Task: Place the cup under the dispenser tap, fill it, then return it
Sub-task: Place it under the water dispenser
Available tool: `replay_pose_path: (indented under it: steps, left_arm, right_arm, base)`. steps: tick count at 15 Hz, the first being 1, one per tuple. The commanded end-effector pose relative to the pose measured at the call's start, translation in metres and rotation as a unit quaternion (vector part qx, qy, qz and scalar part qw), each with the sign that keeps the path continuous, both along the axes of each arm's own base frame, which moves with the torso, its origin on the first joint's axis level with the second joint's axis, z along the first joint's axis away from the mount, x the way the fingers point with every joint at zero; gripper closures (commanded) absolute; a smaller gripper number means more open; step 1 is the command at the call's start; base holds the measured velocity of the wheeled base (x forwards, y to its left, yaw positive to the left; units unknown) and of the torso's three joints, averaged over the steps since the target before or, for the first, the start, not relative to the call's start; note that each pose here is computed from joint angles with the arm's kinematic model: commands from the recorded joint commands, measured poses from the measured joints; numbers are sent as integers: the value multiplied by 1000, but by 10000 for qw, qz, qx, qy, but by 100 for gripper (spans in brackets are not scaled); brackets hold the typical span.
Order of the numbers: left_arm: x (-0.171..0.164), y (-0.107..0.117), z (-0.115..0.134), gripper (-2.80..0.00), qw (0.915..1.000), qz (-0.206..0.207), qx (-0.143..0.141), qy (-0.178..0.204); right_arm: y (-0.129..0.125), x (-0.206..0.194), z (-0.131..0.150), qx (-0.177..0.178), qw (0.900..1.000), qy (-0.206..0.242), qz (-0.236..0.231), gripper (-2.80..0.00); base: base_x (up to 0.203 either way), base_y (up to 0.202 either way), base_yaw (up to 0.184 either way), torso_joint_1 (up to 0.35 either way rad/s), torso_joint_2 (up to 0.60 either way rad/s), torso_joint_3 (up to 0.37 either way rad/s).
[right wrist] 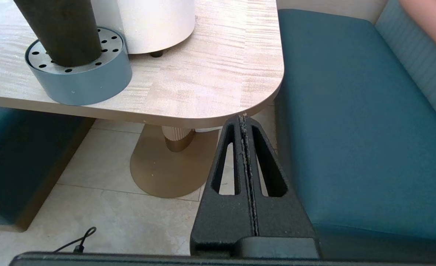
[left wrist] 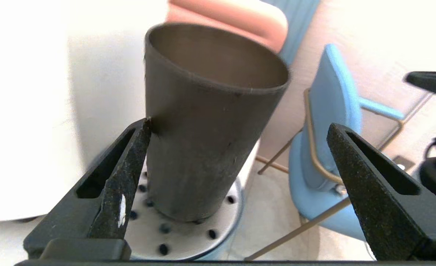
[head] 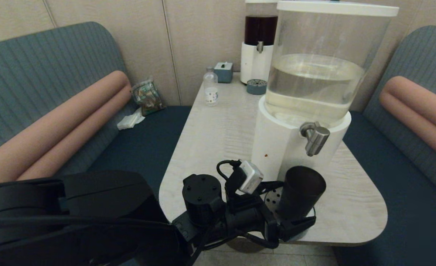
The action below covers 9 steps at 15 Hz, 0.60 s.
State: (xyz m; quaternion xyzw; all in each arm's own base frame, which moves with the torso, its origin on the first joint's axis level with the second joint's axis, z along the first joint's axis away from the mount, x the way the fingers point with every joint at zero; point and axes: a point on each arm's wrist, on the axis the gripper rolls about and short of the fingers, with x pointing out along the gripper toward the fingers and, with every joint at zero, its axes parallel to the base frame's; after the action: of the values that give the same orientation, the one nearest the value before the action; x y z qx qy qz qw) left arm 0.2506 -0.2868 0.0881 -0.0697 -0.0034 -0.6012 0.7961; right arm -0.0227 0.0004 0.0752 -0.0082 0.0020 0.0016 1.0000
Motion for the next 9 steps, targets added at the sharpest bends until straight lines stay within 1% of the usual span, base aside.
replay_pose_path:
  steps: [1,9]
  left_arm:
    - [-6,0,5,-280,10000,-63,-57,-35]
    - [-26,1,9,-280,10000,-43,0,56]
  right_arm:
    - [0,0,0,-2,10000,10,0,0]
    - [0,0,0,-2,10000,10,7,0]
  base:
    - [0,0,0,0,0,0]
    - [0,0,0,0,0,0]
